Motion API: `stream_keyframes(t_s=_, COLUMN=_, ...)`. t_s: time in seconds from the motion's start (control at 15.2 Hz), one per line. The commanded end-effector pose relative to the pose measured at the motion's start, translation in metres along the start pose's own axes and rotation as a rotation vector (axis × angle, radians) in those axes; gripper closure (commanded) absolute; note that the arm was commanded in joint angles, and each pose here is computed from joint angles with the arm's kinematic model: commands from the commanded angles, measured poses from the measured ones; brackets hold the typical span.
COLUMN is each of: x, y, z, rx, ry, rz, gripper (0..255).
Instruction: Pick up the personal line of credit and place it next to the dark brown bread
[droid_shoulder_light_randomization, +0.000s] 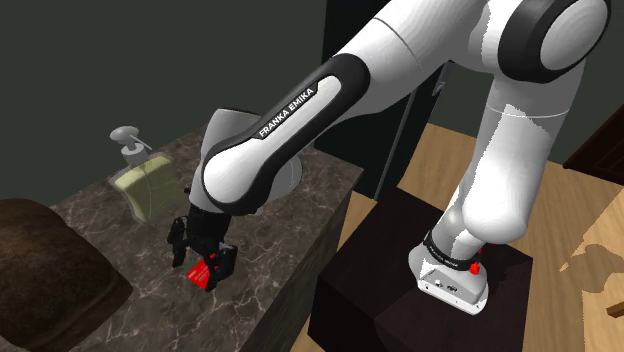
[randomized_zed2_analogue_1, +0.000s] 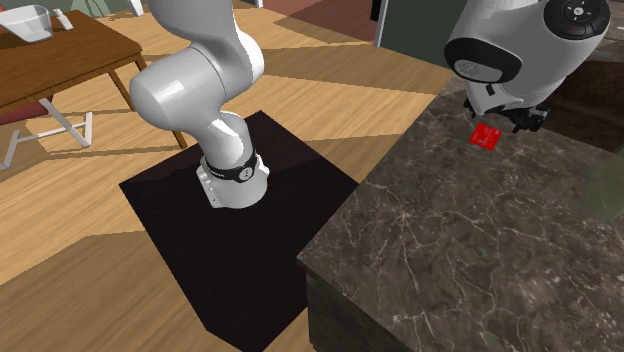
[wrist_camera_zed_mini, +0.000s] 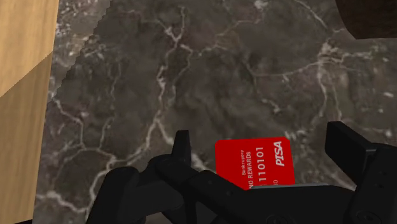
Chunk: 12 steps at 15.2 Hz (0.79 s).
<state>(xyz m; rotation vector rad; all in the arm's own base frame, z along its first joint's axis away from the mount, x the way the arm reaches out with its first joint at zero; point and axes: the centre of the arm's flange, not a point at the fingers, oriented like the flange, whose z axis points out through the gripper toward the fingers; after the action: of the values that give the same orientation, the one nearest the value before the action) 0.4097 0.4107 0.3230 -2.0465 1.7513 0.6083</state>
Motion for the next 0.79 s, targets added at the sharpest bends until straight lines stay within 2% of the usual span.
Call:
stream_keyframes(t_s=0.0, x=0.0, y=0.0, z=-0.013, rx=0.0, ry=0.0, rz=0.0, gripper=0)
stream_keyframes(t_s=0.2, x=0.0, y=0.0, z=-0.05, rx=0.0, ry=0.0, rz=0.0, gripper=0)
stream_keyframes(t_s=0.73, x=0.0, y=0.0, z=-0.05, rx=0.0, ry=0.0, rz=0.0, gripper=0)
